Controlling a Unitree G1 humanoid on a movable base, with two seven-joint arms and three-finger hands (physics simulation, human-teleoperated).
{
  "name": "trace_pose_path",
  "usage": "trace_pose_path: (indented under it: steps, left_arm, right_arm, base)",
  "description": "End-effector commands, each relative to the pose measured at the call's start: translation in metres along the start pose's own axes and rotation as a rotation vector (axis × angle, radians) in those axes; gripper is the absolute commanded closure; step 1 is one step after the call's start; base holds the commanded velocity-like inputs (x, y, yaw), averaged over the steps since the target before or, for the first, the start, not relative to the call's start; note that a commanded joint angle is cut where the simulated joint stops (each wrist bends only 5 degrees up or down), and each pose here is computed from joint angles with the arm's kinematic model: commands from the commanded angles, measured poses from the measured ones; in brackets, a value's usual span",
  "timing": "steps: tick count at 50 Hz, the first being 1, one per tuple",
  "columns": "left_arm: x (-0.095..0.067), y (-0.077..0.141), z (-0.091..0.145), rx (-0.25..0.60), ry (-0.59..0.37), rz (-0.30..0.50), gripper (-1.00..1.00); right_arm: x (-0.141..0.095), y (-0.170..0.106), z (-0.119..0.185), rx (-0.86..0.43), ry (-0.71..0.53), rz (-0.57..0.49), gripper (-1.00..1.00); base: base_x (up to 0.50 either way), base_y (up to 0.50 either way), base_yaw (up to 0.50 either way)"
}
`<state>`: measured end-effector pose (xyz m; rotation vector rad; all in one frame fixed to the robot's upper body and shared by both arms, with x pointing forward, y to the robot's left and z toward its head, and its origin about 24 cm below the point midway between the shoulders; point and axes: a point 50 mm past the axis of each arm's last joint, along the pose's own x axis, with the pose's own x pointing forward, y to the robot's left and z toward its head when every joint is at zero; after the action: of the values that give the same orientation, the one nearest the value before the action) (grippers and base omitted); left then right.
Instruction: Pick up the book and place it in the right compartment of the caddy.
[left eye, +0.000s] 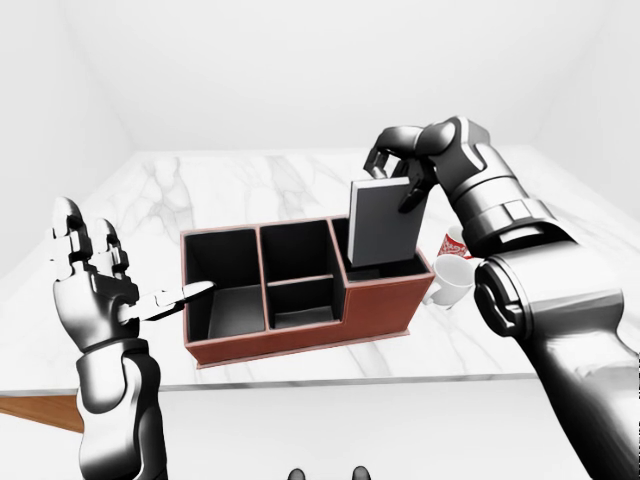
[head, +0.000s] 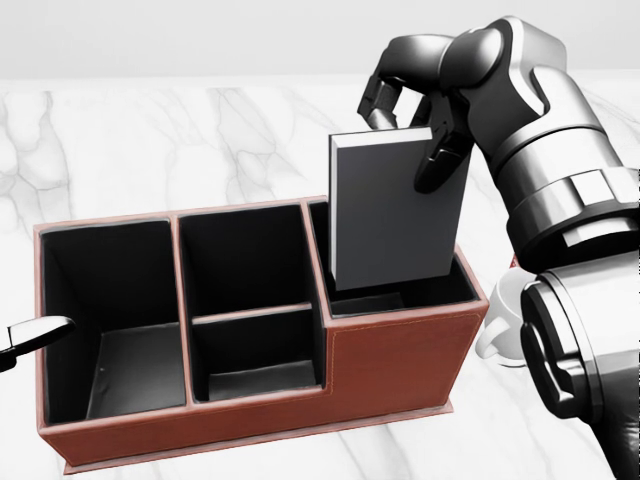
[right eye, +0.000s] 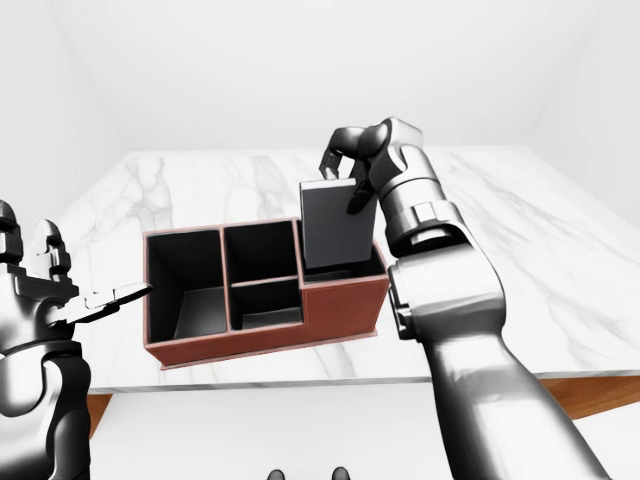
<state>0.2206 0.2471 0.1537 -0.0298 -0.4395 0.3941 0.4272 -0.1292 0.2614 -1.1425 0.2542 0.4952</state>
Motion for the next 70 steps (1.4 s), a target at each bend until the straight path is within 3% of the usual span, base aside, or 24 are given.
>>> trace_pose_path:
  steps: [1, 43, 70]
  left_arm:
    - [0.000, 0.000, -0.001, 0.000, 0.004, 0.001, -1.00]
    - [-0.001, 0.000, 0.000, -0.001, -0.001, 0.001, -1.00]
    - [-0.001, 0.000, 0.001, 0.000, -0.003, -0.001, -1.00]
  right_arm:
    - [0.001, 0.001, -0.001, 0.024, -0.013, -0.001, 1.00]
    - [0.013, 0.024, -0.014, 0.043, 0.016, 0.062, 1.00]
    - [0.009, 0.017, -0.013, 0.043, 0.014, 0.045, 1.00]
  base:
    - [0.00, 0.00, 0.00]
    - [0.00, 0.00, 0.00]
    - [0.00, 0.00, 0.00]
